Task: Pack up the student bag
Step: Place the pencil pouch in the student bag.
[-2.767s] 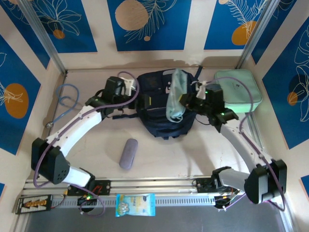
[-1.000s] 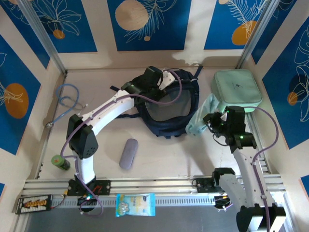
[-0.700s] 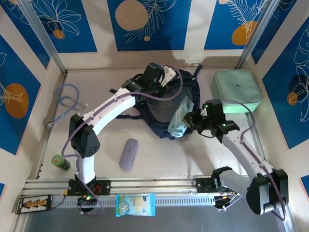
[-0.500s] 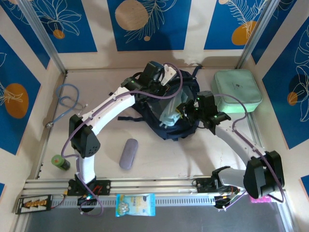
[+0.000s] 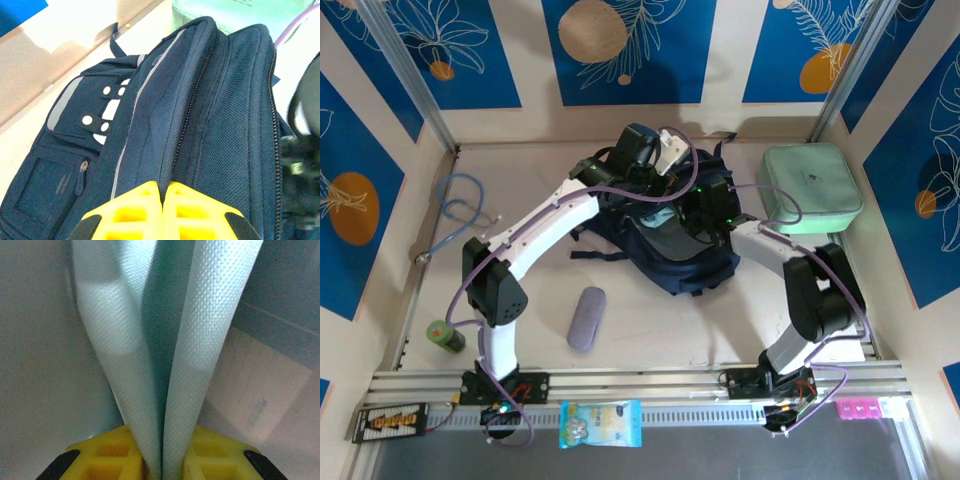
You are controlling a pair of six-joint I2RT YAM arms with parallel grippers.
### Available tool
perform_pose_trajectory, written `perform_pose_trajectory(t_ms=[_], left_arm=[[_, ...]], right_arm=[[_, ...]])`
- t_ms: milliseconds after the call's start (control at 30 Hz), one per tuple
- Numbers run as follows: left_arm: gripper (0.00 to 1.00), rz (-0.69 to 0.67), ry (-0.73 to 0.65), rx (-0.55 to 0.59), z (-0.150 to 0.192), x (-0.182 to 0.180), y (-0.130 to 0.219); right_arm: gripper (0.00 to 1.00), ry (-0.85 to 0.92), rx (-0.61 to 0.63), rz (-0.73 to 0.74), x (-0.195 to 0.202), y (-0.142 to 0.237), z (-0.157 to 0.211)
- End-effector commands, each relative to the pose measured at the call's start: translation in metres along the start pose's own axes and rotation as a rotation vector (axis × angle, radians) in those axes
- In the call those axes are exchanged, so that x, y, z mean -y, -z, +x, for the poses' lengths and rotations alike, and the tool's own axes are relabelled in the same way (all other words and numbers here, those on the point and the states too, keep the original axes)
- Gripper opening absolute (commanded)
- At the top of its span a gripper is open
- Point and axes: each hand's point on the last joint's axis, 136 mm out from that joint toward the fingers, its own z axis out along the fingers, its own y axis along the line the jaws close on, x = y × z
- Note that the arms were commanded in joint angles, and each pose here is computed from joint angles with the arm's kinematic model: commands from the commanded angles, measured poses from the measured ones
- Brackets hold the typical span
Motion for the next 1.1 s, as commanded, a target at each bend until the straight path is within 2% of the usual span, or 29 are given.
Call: perform_pose_trajectory(t_ms=[0,200,400,500,600,700,800,967,1067], left_arm=[[0.0,0.029,0.0,0.255,-0.077,0.007,0.04],[0.0,0.044,-0.009,0.243,-0.079,0.007,0.039],[0.0,0.049,-0.001,0.242,-0.078,0.006,0.043],[0.0,0.057,0.006,0.247,-0.079,0.007,0.043],[0.0,0.039,0.015,0.232,-0.075,0.003,0.039],[0.0,0.021,0.034,0.214,-0.069,-0.005,0.034],[0.0,0.017,0.053,0.205,-0.065,-0.011,0.028],[0.0,0.012,0.07,0.181,-0.057,-0.017,0.016],[0.0,0.021,0.08,0.158,-0.05,-0.017,0.01]], right_arm=[[0.21,-0.036,0.078,-0.086,-0.018,-0.018,-0.012],[0.2,-0.056,0.04,-0.193,-0.03,-0.06,-0.009],[0.14,-0.07,0.02,-0.192,-0.034,-0.096,-0.006],[0.14,-0.087,0.02,-0.179,-0.032,-0.108,-0.009],[0.22,-0.09,0.012,-0.18,-0.031,-0.113,-0.008],[0.39,-0.086,0.004,-0.193,-0.032,-0.101,-0.007],[0.52,-0.074,-0.018,-0.18,-0.029,-0.077,-0.003],[0.56,-0.029,-0.09,-0.111,-0.01,-0.03,0.007],[0.54,-0.042,-0.105,-0.075,0.014,-0.002,0.008]])
